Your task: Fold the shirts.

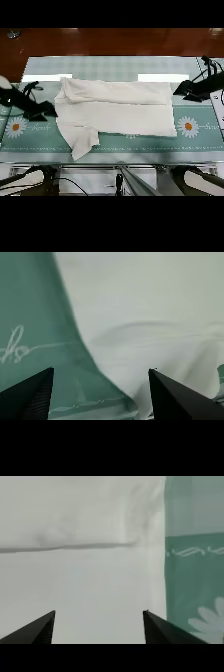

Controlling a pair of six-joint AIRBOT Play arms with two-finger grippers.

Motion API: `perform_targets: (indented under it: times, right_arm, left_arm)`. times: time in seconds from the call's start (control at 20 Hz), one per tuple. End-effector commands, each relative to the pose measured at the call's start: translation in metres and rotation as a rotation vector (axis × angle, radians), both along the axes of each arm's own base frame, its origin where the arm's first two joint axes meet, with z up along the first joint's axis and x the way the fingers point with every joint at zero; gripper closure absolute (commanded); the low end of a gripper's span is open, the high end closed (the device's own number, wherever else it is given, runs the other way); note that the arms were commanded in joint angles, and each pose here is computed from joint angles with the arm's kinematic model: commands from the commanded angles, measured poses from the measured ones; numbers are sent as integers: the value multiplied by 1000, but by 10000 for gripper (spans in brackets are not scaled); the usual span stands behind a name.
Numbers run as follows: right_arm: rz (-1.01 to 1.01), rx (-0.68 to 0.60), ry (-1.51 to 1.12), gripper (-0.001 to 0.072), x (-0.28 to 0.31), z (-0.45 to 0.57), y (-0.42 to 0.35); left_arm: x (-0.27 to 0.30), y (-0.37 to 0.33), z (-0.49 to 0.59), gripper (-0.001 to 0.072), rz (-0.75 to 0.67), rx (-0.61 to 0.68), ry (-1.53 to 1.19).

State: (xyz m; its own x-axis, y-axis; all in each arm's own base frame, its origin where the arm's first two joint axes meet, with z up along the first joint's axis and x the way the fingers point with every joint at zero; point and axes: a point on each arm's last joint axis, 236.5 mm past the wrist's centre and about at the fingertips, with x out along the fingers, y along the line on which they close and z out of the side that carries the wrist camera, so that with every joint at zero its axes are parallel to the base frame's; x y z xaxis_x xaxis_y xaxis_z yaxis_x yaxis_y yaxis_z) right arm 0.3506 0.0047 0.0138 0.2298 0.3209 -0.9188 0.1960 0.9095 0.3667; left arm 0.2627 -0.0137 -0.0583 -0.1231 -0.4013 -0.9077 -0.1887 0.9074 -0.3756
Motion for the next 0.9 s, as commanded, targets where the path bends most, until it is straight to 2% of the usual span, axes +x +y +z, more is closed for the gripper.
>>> perform_targets:
  times: [0.0,0.15,0.3,0.45,0.55,0.7,0.75,0.8,0.85]
  right_arm:
    - [-102,86,-82,82,-33,-11,31]
    - [-80,160,-101,83,-50,-13,62]
    - [-130,188,-141,84,-41,-6,68]
    - [-162,253,-172,84,-32,4,77]
    - [-183,245,-201,84,-24,8,71]
    - [-350,199,-284,91,-3,27,6]
    - [-384,172,-259,91,-12,22,-18]
    - [-389,123,-175,91,-35,8,-37]
    - [-368,54,-59,91,-66,-12,-51]
  left_arm:
    - [-45,-13,-17,-1,153,-113,-10]
    - [-44,-24,-28,-1,249,-125,-103]
    - [-40,-61,-30,0,307,-256,-165]
    - [-51,-82,-39,3,241,-263,-157]
    - [-54,-97,-41,2,177,-259,-163]
    - [-55,-104,-45,20,116,-228,-186]
    - [-55,-105,-44,224,113,-230,-186]
    - [-57,-106,-43,661,101,-238,-182]
    - [-57,-108,-42,689,77,-247,-192]
